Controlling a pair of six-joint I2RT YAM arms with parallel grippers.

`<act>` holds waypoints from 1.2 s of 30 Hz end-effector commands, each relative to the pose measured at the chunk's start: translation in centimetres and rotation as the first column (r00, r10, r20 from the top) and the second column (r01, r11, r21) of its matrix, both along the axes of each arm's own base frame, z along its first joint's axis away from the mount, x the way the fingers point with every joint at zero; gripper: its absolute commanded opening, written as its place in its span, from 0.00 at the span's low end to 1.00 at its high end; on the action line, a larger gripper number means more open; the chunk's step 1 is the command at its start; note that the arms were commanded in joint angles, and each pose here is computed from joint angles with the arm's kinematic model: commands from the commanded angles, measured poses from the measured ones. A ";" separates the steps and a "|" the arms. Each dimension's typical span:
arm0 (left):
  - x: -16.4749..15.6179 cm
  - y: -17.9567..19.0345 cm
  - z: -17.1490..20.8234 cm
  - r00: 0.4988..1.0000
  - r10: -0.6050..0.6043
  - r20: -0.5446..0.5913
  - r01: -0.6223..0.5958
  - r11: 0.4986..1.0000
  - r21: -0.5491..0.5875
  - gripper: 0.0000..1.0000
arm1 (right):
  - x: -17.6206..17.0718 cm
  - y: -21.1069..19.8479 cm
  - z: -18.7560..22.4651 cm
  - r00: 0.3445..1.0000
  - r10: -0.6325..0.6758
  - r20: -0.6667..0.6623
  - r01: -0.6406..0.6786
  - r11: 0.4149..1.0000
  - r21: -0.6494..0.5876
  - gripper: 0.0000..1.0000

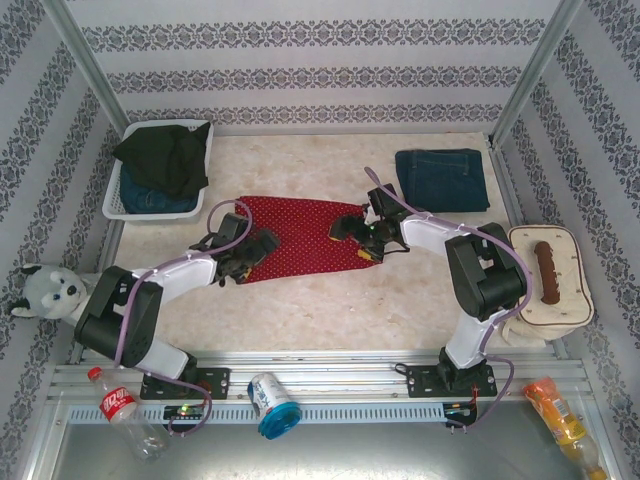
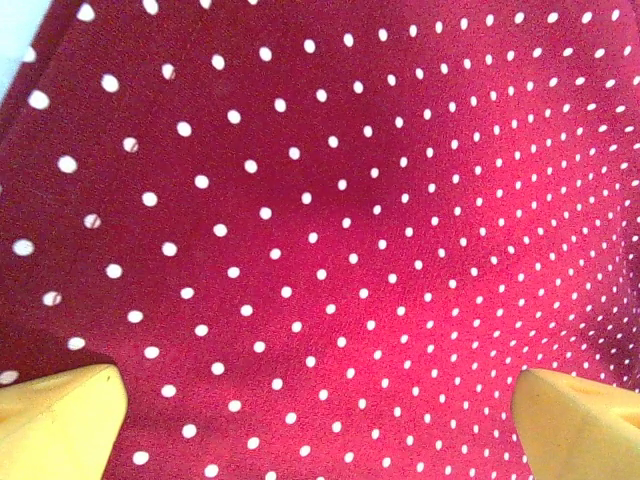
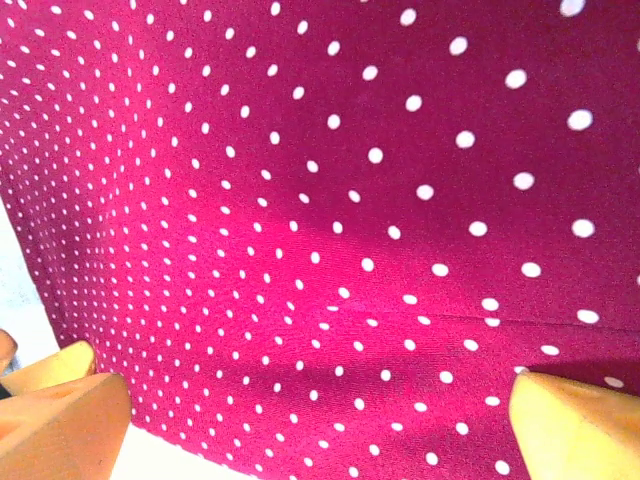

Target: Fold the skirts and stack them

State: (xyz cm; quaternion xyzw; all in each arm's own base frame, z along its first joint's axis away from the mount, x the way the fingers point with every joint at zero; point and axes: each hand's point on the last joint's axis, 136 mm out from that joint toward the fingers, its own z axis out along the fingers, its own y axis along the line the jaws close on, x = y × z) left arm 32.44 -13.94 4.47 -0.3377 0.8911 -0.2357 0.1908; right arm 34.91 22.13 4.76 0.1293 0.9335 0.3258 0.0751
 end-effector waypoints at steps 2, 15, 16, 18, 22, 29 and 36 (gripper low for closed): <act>-0.1 0.4 2.2 0.999 -0.036 -0.035 0.038 0.998 0.053 1.00 | 1.0 0.7 3.2 0.997 0.034 0.065 -0.035 0.999 0.023 0.98; 13.8 0.8 5.4 0.984 -0.065 0.166 0.054 0.996 0.072 1.00 | 10.6 3.0 5.1 0.990 0.022 0.140 -0.030 0.998 0.060 0.98; 14.5 1.1 4.9 0.986 -0.061 0.154 0.049 0.995 0.083 1.00 | 11.2 2.8 4.6 0.992 0.003 0.129 -0.010 0.998 0.055 0.98; 15.1 1.4 4.1 0.989 -0.048 0.137 0.033 0.994 0.104 1.00 | 12.1 2.6 3.9 0.994 -0.027 0.109 0.020 0.998 0.063 0.98; 16.5 1.7 3.2 0.988 -0.050 0.145 0.029 0.989 0.142 1.00 | 12.8 2.0 2.2 0.995 -0.073 0.067 0.067 0.994 0.090 0.98; 13.8 3.7 -3.1 0.993 0.119 0.003 -0.118 0.983 0.141 1.00 | 12.6 1.2 0.4 0.998 -0.058 0.017 0.055 0.991 0.120 0.98; 15.4 0.0 2.5 0.998 0.020 0.062 -0.015 0.997 -0.073 1.00 | 13.5 0.9 5.5 0.987 -0.043 0.156 0.019 0.988 0.152 0.98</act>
